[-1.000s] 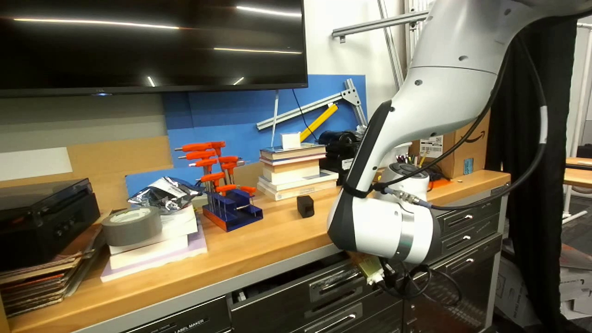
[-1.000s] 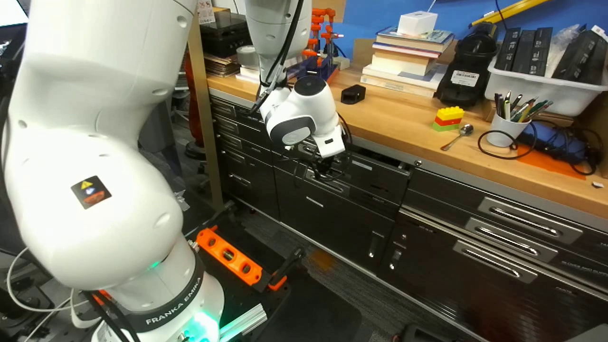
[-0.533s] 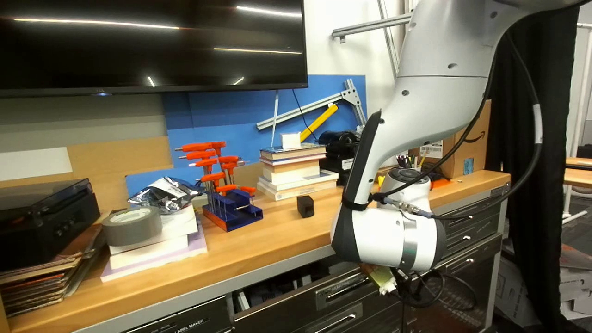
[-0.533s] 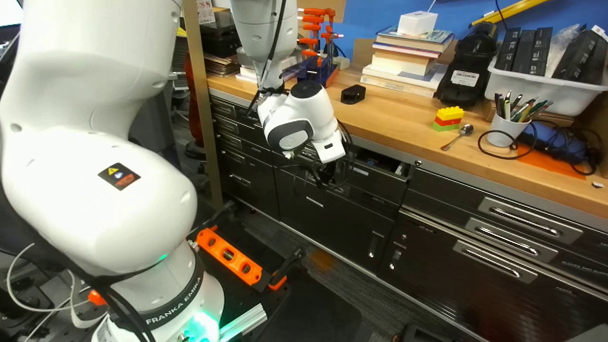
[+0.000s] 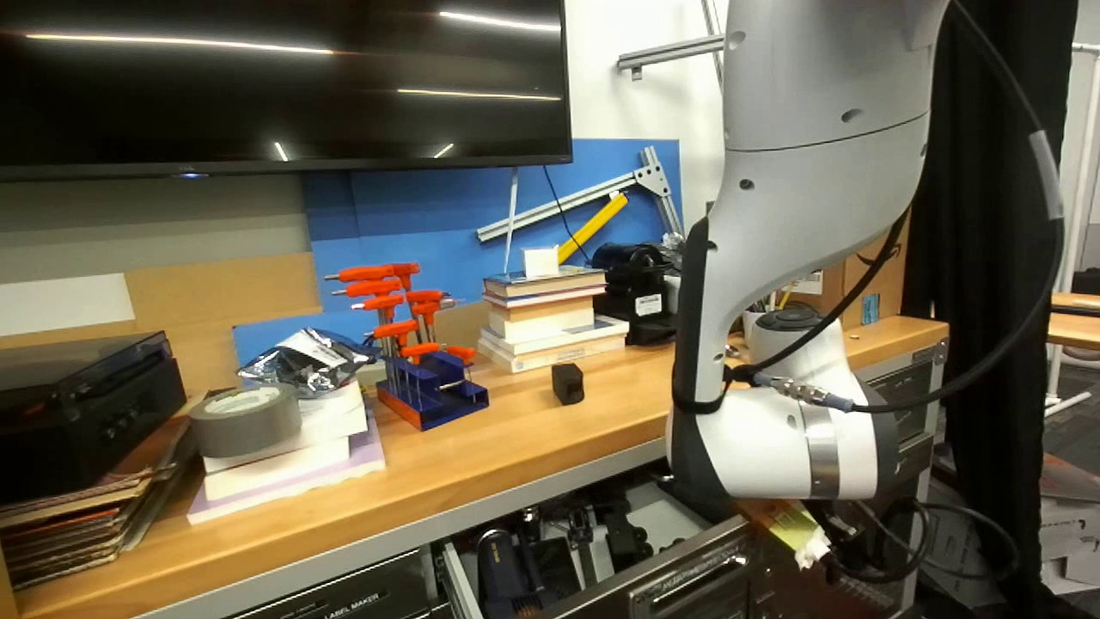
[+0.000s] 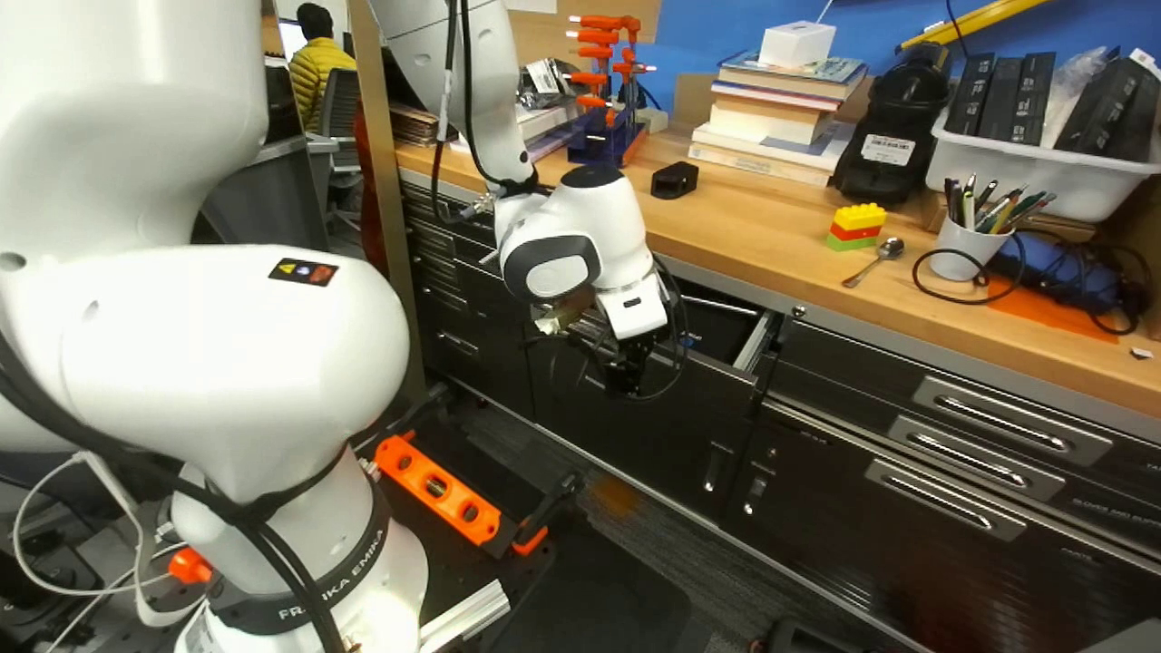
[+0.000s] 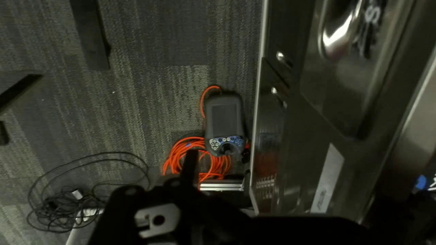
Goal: Open the middle topmost drawer and take out two black objects
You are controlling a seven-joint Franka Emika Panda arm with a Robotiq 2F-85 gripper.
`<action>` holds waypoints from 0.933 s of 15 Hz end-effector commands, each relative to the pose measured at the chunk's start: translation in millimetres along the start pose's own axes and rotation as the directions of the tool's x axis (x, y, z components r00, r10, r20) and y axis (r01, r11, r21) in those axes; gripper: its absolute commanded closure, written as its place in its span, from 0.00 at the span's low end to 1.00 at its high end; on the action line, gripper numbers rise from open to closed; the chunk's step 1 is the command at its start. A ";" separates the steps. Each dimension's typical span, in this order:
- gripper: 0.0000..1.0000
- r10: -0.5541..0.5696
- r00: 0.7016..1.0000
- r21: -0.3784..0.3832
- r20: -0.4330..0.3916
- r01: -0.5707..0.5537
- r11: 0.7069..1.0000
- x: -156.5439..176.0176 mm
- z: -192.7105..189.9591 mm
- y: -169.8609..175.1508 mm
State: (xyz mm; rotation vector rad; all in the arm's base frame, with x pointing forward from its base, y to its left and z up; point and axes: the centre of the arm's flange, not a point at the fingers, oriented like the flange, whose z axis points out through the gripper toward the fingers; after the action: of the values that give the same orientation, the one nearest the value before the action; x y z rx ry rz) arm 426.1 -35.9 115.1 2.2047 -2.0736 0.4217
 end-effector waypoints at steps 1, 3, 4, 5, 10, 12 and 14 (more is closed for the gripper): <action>0.00 -0.033 0.999 -0.083 -0.012 0.032 0.996 7.0 -26.4 5.2; 0.00 -0.058 0.998 -0.116 -0.007 0.057 0.992 8.1 -29.3 4.6; 0.00 -0.069 0.998 -0.135 -0.006 0.068 0.988 8.7 -32.2 3.2; 0.00 -0.076 0.997 -0.154 -0.006 0.074 0.985 9.7 -34.2 2.3; 0.00 -0.086 0.996 -0.328 -0.035 0.070 0.942 23.6 -49.2 15.7; 0.00 -0.077 0.996 -0.382 -0.044 0.054 0.923 32.1 -52.2 30.7; 0.00 -0.068 0.996 -0.425 -0.052 0.039 0.904 39.4 -53.7 41.8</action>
State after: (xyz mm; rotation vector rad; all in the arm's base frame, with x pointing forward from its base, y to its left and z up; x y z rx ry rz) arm 407.4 -55.7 147.4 2.0191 -1.8269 0.0965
